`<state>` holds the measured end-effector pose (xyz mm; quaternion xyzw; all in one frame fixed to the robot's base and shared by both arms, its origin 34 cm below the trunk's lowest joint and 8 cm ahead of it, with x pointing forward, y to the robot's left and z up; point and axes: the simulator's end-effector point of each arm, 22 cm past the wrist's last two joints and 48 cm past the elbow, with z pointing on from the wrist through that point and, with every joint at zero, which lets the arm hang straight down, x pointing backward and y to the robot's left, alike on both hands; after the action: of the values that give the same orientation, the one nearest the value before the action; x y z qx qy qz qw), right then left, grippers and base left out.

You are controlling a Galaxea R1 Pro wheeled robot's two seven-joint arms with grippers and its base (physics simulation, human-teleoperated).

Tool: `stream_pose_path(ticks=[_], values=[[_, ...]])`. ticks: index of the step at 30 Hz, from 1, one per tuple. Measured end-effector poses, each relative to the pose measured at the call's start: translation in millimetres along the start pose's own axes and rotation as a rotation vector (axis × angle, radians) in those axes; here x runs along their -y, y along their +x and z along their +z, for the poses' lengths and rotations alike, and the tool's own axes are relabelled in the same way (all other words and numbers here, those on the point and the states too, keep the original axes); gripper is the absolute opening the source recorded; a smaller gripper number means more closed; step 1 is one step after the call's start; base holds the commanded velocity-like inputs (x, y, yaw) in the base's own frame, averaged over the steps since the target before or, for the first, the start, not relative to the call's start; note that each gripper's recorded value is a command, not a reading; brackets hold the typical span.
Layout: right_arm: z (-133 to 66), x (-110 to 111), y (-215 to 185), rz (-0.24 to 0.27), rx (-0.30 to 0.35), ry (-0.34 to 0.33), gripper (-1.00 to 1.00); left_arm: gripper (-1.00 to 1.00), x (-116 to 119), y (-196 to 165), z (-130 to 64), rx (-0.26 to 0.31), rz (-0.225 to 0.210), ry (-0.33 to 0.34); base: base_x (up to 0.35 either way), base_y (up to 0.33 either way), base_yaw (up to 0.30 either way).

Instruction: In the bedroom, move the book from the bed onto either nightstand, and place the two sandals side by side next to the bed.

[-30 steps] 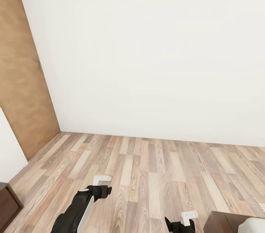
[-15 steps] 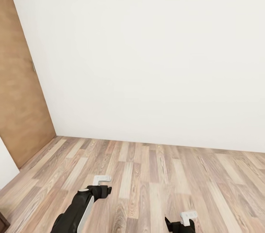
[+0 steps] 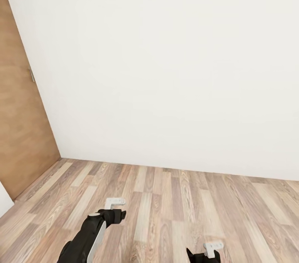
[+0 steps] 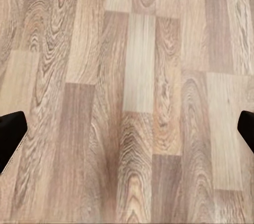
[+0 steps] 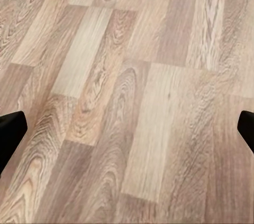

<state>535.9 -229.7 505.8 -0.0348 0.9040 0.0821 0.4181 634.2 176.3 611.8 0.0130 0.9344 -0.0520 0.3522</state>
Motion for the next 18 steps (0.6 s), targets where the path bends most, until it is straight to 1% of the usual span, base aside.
stream_pose_path(ticks=[6, 12, 15, 18], values=[[-0.1, 0.1, 0.8, 0.000, -0.001, 0.000, 1.00, 1.00, 0.0, -0.2, -0.1, 0.000, 0.000, 0.000, 0.331, -0.013, 0.234], [0.0, 0.2, 0.7, 0.001, -0.001, 0.001, 1.00, 1.00, 0.0, 0.0, 0.0, 0.000, 0.000, 0.000, 0.294, -0.169, 0.245], [0.0, 0.2, 0.8, 0.002, -0.001, 0.001, 1.00, 1.00, 0.0, 0.2, 0.1, -0.001, 0.000, 0.000, 0.190, -0.148, 0.246], [0.1, 0.3, 1.2, 0.003, -0.002, 0.001, 1.00, 1.00, -0.1, -0.5, 0.1, 0.000, -0.001, 0.000, 0.074, -0.052, 0.246]])
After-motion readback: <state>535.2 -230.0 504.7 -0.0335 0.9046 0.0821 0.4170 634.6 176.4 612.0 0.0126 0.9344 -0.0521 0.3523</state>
